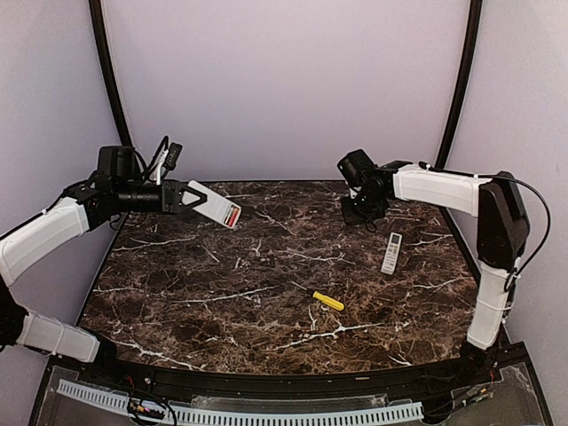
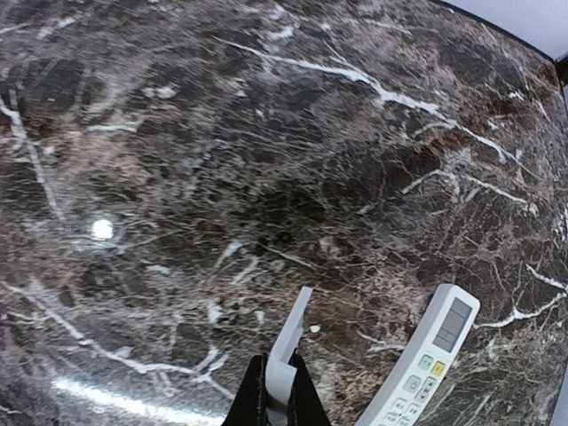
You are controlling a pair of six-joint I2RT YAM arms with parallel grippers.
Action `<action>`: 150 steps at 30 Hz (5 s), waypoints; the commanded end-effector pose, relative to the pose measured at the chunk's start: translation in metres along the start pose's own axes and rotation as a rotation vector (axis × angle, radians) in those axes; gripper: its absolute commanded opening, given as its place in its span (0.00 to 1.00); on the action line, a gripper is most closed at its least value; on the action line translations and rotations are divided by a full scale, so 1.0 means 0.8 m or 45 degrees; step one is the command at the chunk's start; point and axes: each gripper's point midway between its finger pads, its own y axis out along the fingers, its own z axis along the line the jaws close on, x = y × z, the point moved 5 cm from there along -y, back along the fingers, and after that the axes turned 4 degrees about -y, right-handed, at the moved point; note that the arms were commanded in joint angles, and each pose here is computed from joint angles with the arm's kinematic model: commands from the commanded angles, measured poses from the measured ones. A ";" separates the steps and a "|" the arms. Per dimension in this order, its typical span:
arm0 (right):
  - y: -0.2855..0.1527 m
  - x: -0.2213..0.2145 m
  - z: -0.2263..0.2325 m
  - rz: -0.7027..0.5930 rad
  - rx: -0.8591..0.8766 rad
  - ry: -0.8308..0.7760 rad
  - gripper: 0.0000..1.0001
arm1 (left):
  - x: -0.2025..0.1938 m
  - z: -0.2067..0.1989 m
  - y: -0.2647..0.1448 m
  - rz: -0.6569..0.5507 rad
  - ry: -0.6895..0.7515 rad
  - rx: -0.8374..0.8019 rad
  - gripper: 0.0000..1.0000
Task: Unload the batteries from the remote control
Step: Place the battery cover at the center of the board, then place the remote control without the battery cover at the center of the board, then pick up the screwdriver from the center of the board.
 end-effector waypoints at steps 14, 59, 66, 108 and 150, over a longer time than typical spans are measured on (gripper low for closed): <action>0.085 0.003 -0.038 0.216 -0.211 -0.065 0.00 | 0.006 -0.013 -0.017 -0.047 0.090 0.024 0.00; -0.169 -0.020 0.128 -0.461 0.927 -0.364 0.91 | -0.069 -0.031 0.083 0.369 -0.135 -0.195 0.01; -0.172 -0.045 0.157 -0.427 0.988 -0.396 0.93 | -0.105 -0.010 0.115 0.593 -0.293 -0.132 0.08; -0.106 -0.118 0.135 -0.196 0.846 -0.321 0.90 | -0.149 0.065 0.178 0.722 -0.087 0.455 0.60; -0.035 -0.235 0.112 0.268 0.516 -0.422 0.52 | 0.000 0.057 0.070 0.108 -0.146 0.430 0.82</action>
